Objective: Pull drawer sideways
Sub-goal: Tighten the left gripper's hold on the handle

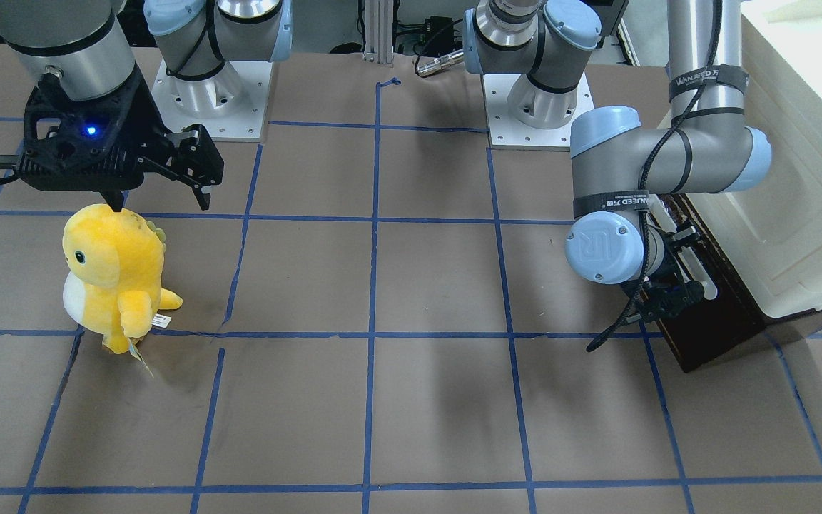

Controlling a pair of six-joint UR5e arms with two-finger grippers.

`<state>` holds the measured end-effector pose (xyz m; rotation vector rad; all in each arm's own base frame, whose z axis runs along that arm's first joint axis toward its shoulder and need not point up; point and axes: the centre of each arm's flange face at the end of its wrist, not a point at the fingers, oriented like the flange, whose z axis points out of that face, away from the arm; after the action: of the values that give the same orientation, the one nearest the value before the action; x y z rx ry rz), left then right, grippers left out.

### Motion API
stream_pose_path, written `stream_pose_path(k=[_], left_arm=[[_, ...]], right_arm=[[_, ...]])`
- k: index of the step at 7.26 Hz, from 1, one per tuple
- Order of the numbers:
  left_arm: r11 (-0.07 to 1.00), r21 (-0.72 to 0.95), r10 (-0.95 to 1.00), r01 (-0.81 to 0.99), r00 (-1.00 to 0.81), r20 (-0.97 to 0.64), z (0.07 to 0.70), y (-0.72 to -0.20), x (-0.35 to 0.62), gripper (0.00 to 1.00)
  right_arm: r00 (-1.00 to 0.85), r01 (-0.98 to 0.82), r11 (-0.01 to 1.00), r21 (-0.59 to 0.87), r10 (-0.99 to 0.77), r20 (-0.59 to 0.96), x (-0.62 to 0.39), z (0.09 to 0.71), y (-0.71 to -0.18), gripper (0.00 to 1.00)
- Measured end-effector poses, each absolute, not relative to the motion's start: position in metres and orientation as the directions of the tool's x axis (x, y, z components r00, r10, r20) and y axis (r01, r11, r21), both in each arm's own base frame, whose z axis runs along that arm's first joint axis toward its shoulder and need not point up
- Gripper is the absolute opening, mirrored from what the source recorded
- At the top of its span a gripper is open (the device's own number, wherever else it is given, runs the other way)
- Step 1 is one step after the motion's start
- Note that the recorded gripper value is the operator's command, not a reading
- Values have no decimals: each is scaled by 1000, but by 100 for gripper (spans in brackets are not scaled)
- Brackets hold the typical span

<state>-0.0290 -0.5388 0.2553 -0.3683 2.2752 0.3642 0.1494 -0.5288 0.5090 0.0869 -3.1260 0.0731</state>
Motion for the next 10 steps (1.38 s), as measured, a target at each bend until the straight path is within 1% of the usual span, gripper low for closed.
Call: stream_pose_path(k=[3, 4, 5, 7, 8, 9, 10], left_arm=[[906, 148, -164, -397, -650, -742, 248, -541, -20, 49], [905, 146, -166, -399, -649, -743, 247, -542, -20, 47], [906, 146, -165, -398, -649, -743, 246, -543, -21, 32], [908, 146, -163, -393, -651, -741, 248, -543, -21, 31], [908, 144, -164, -393, -651, -741, 251, -542, -21, 22], [909, 143, -165, -392, -651, -741, 253, -542, -21, 10], [909, 142, -165, -392, -651, -741, 255, -541, -21, 9]], right_arm=[[-998, -55, 997, -46, -55, 16, 149, 509, -529, 100], [-998, -55, 997, -46, -54, 16, 149, 509, -529, 100], [-998, -55, 997, -46, -54, 16, 149, 509, -529, 100], [-998, -55, 997, -46, -54, 16, 149, 509, -529, 100], [-998, -55, 997, -46, -54, 16, 149, 509, -529, 100], [-998, -55, 997, -46, -55, 16, 149, 509, -529, 100], [-998, -56, 997, -46, -55, 15, 149, 509, -529, 100]])
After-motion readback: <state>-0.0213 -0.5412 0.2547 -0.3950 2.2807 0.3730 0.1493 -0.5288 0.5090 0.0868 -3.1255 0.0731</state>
